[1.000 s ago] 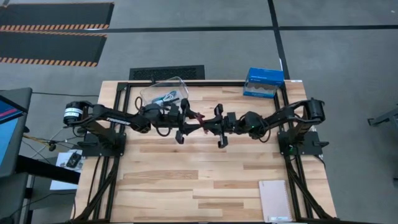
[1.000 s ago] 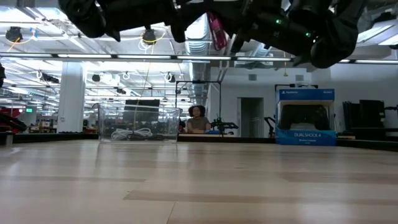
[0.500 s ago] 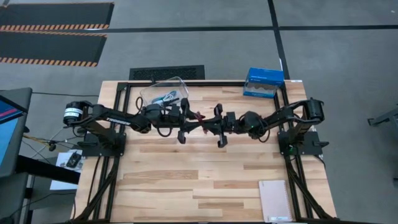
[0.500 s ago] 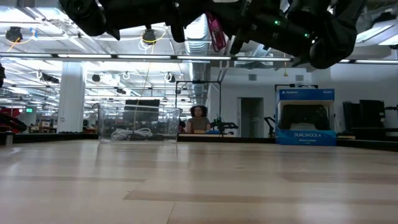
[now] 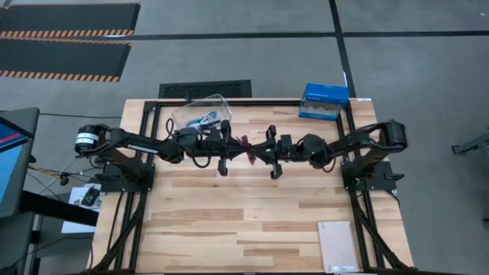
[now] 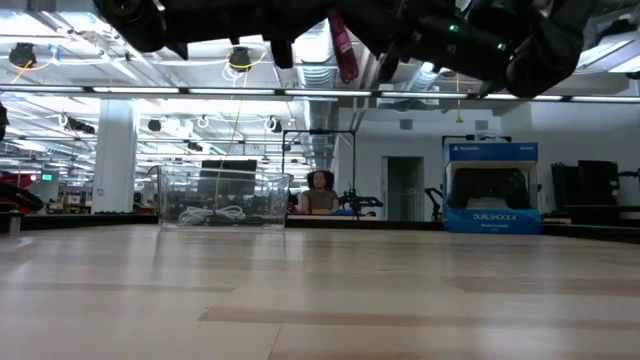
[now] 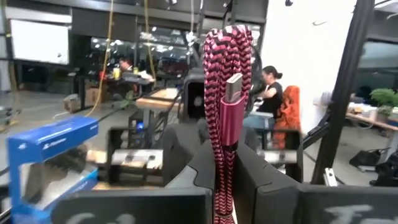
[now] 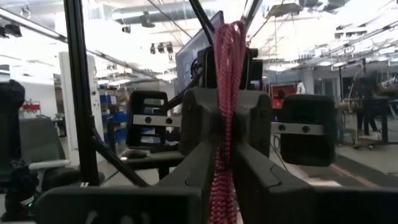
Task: Pick and place USB-C Cables
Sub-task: Put the pink charger cable into the transparent bin
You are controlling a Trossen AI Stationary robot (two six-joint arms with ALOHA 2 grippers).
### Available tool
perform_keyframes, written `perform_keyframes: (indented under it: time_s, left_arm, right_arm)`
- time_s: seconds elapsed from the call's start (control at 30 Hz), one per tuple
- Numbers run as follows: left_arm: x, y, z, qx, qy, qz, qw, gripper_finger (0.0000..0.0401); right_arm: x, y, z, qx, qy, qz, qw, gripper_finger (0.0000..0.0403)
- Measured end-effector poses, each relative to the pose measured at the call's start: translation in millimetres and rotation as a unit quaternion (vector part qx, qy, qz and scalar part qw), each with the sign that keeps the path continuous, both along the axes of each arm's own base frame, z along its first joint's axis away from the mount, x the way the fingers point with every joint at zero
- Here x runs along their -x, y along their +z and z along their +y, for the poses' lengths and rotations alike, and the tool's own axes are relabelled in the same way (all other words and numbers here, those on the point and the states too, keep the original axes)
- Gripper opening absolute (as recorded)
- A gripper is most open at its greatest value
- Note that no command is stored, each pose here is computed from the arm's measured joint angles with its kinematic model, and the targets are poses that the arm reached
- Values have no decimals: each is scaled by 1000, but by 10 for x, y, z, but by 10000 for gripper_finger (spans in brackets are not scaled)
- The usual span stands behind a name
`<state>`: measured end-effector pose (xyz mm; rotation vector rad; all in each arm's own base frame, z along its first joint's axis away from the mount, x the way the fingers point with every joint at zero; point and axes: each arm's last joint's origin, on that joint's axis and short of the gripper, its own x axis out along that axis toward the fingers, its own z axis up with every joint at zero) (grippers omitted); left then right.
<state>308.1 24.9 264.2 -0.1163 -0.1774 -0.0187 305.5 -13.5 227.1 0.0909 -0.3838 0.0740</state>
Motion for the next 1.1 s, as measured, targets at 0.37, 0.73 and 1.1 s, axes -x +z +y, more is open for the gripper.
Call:
perform_keyframes:
  time_s: [0.37, 0.73, 1.1]
  left_arm:
    - [253, 126, 50, 2, 88, 101, 991, 0]
    - [422, 653, 128, -68, 182, 292, 937, 0]
    - [654, 804, 630, -78, 302, 381, 871, 0]
  right_arm:
    - [509, 470, -47, 16, -18, 124, 992, 123]
    - [1262, 655, 42, -8, -58, 250, 966, 122]
    - [1518, 564, 153, -44, -67, 324, 943, 119]
